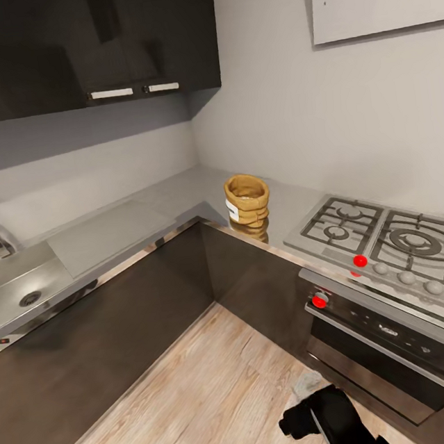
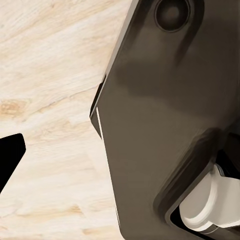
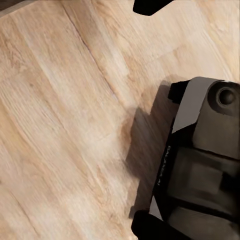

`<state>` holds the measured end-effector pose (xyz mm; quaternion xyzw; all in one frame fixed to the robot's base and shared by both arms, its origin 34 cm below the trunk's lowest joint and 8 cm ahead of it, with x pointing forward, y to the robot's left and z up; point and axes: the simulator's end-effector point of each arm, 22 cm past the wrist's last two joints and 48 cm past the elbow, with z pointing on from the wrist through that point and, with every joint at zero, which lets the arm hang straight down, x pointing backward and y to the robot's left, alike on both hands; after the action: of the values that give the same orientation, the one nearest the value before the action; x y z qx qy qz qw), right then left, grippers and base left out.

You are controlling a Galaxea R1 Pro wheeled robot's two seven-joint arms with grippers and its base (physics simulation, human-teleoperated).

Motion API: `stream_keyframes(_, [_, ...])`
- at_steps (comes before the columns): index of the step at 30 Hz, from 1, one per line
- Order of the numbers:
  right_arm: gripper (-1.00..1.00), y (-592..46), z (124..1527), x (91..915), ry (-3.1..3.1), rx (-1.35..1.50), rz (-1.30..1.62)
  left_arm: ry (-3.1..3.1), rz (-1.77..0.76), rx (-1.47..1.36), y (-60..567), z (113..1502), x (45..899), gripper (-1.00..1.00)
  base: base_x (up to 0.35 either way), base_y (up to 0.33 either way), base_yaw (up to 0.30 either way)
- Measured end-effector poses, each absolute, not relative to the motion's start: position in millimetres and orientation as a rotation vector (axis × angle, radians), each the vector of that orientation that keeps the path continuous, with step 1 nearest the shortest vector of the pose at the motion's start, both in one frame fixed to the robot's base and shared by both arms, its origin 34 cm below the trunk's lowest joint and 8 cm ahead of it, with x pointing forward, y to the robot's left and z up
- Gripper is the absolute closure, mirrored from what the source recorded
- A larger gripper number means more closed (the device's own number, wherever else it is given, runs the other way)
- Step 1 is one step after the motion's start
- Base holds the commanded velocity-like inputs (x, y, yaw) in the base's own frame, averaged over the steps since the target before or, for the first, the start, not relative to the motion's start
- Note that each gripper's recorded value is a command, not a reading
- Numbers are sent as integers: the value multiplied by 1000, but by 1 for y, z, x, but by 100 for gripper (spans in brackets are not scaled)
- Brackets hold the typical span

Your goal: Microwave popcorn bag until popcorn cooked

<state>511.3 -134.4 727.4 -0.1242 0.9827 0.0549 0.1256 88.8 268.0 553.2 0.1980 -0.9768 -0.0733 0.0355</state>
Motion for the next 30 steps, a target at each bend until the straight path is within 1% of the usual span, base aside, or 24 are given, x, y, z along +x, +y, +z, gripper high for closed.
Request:
stream_keyframes(5, [-100, -112, 739, 512, 2842, -442, 174, -3001, -225, 608, 268, 553, 89, -100, 0, 0, 0])
stream_keyframes(12, [-100, -109, 748, 518, 2821, -442, 180, -3001, -225, 608, 268, 553, 89, -100, 0, 0, 0])
stream_keyframes(13, [-100, -109, 773, 535, 2763, -419, 178, -3001, -225, 608, 268, 553, 89, -100, 0, 0, 0])
stream_keyframes(15, [-100, -106, 782, 542, 2736, -421, 192, -3001, -225, 608, 268, 553, 89, -100, 0, 0, 0])
stream_keyframes(18, [-100, -93, 807, 574, 2665, -432, 253, -3001, -225, 608, 268, 553, 89, -100, 0, 0, 0])
stream_keyframes(22, [-100, -78, 869, 650, 2513, -434, 304, -3001, -225, 608, 268, 553, 89, -100, 0, 0, 0])
stream_keyframes(30, [-100, -73, 919, 737, 2453, -473, 267, -3001, -225, 608, 268, 553, 89, -100, 0, 0, 0])
